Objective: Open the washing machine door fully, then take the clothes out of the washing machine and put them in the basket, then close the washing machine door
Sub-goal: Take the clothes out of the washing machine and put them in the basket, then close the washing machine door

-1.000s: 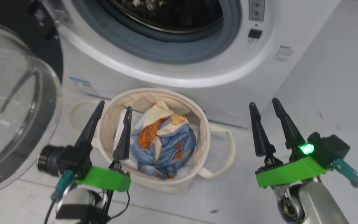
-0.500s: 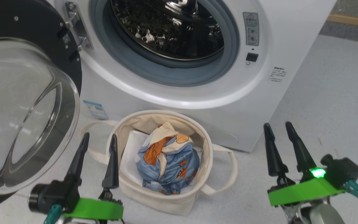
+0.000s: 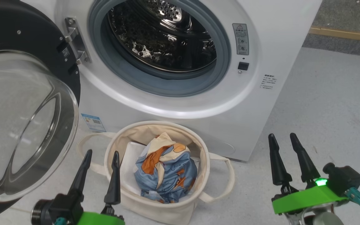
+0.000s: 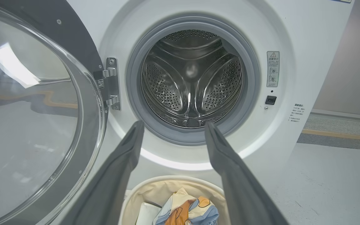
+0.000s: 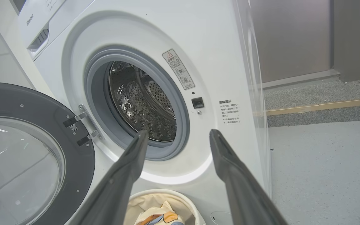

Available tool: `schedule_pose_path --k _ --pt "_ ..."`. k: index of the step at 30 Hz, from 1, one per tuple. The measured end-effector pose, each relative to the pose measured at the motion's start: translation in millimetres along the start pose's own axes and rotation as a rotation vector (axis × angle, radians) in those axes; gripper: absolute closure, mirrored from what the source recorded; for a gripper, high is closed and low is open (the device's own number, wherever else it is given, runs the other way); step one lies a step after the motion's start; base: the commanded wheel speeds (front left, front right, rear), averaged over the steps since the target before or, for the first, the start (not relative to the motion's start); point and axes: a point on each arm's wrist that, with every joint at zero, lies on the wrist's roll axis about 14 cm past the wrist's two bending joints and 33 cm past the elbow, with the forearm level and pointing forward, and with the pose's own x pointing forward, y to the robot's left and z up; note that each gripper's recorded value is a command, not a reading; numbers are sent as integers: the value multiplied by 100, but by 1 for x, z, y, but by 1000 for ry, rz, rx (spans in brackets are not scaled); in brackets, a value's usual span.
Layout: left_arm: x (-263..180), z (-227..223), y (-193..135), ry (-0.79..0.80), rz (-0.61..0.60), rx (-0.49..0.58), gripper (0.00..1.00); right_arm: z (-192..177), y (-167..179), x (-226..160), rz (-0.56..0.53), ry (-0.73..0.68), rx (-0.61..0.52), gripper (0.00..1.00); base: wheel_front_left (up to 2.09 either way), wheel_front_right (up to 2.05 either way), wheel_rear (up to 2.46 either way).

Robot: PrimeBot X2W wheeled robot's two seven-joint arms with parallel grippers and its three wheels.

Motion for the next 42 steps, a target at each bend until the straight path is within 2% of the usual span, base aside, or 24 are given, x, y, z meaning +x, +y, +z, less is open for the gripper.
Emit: schedule_pose_path --k 12,26,42 --pt "-6 -7 -2 24 -3 -19 0 -1 -1 -4 -7 4 0 0 0 0 0" --pt "-9 -25 -20 82 -76 -46 0 -2 -4 -5 -14 8 0 0 0 0 0" --pt "-12 -40 -28 130 -99 -50 0 -4 -7 -6 -23 15 0 0 0 0 0"
